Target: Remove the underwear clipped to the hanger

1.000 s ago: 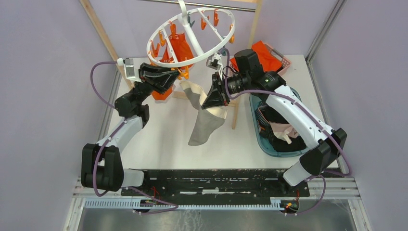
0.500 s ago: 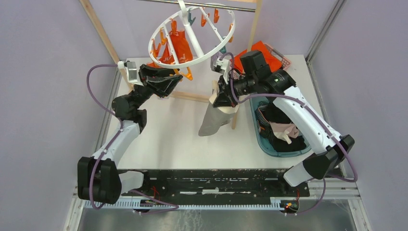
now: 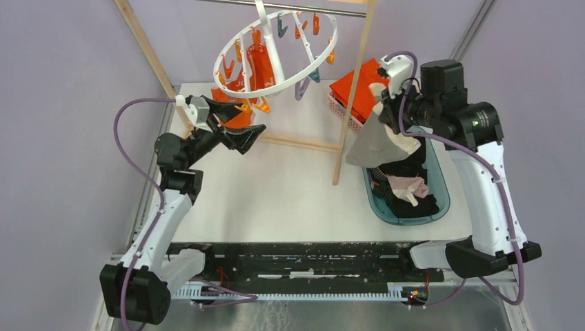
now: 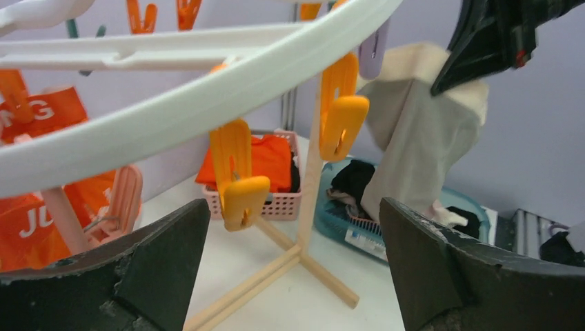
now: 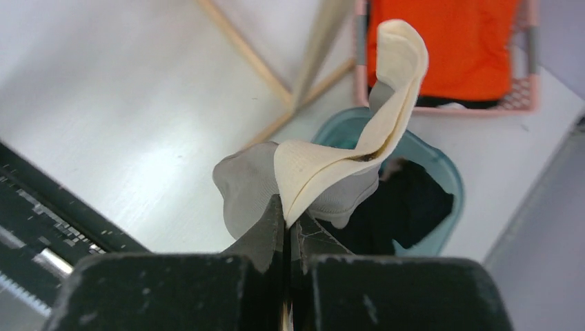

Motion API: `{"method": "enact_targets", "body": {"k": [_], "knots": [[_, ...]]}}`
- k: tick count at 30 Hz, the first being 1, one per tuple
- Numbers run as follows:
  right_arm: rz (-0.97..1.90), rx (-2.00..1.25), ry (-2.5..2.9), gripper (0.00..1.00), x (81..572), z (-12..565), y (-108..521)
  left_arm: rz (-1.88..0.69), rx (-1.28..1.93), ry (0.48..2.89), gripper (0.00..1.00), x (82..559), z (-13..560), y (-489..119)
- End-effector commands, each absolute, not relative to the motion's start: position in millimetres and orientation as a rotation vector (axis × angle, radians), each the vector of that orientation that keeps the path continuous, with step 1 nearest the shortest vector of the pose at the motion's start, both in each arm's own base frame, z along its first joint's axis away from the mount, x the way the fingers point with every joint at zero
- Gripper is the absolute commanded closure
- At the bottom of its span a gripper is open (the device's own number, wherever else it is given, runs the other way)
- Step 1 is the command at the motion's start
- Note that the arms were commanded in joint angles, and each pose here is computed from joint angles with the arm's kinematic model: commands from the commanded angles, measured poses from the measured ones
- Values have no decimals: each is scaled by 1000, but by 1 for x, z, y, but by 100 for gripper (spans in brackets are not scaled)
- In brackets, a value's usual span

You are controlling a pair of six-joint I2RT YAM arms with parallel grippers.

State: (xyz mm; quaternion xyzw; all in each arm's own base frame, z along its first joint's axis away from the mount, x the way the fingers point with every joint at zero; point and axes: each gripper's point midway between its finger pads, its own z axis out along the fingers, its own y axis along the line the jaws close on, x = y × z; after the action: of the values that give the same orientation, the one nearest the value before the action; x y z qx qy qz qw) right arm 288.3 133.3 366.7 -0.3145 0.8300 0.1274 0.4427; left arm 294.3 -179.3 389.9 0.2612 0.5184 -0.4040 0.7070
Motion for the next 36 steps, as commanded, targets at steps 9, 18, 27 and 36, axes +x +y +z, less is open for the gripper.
{"method": "enact_targets", "body": {"k": [9, 18, 27, 36], "knots": [[-249, -599, 2140, 100, 323, 380, 35, -464, 646, 1489, 1, 306, 328, -134], [-272, -685, 2341, 97, 368, 296, 40, -364, 764, 1594, 0, 286, 290, -122], [-295, -756, 2689, 84, 375, 167, 4, -391, 794, 1597, 0, 275, 288, -125], [-122, -801, 2709, 13, 346, 145, 15, -257, 679, 1687, 0, 287, 282, -100]]}}
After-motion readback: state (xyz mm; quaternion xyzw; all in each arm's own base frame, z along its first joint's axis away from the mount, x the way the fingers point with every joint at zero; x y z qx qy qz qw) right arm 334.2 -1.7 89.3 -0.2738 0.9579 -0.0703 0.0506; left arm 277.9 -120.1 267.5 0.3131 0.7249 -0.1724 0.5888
